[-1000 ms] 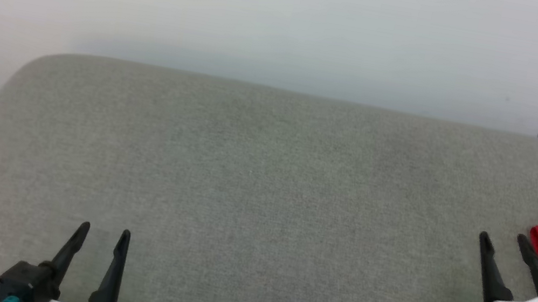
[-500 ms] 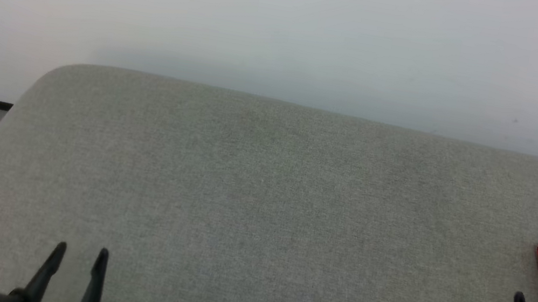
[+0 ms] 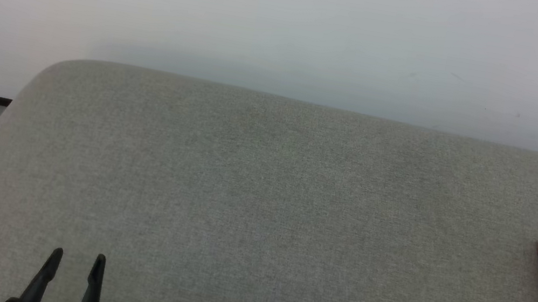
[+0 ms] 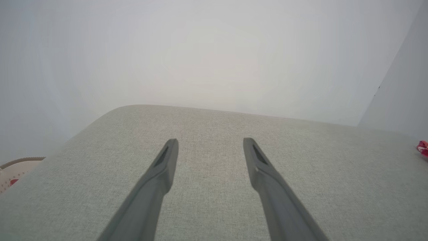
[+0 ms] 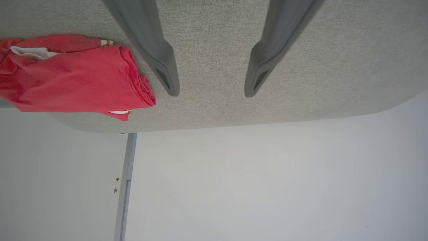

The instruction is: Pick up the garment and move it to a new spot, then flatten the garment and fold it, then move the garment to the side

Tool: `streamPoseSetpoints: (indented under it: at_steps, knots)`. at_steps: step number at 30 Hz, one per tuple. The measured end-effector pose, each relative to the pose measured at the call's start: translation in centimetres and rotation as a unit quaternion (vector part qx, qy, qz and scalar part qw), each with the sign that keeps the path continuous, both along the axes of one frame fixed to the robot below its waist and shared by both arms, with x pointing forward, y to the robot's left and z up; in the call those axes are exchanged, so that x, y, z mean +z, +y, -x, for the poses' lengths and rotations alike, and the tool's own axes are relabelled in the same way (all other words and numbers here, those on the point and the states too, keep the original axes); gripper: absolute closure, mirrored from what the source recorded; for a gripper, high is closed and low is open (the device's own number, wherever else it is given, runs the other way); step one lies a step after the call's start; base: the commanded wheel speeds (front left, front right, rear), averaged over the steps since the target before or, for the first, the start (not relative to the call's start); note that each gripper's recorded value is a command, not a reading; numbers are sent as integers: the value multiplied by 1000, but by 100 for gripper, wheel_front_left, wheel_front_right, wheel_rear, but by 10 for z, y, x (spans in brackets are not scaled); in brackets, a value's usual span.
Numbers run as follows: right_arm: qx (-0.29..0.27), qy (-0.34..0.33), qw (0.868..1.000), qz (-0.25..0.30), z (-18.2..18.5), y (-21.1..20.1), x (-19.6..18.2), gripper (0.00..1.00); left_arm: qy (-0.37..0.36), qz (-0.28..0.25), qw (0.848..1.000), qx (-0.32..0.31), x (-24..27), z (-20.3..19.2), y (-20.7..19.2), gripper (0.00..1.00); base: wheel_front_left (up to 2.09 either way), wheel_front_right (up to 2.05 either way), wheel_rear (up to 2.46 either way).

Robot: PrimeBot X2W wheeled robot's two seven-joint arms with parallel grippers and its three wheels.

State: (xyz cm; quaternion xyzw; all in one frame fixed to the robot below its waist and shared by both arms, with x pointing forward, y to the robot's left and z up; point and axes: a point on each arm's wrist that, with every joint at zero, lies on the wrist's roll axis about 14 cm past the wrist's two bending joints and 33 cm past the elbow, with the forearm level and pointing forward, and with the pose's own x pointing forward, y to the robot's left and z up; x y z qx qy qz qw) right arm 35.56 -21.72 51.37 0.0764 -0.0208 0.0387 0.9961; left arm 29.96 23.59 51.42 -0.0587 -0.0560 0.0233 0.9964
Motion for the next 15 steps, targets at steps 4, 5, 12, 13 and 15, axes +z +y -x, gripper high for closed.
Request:
streamPoseSetpoints:
  at_steps: [4, 5, 12, 13, 15]
  knots:
    - [0, -4, 1000, -1, 0, 1, 3, 0, -2, 2, 1000, 0, 1, -1, 0, 0, 0, 0, 0]
    - [-1, -4, 1000, -1, 0, 0, 3, 0, -2, 3, 1000, -1, 1, -1, 0, 0, 0, 0, 0]
    - [1, 13, 1000, -9, 2, 4, -7, 100, 4, 9, 1000, -3, -3, 0, -3, 100, 0, 0, 0]
    - [0, 20, 1000, -13, 4, 5, -11, 100, 11, 13, 1000, -3, -8, 2, -4, 100, 0, 0, 0]
    - [-2, 34, 999, -20, 7, 6, -21, 100, 23, 19, 1000, -2, -16, 4, -6, 100, 0, 0, 0]
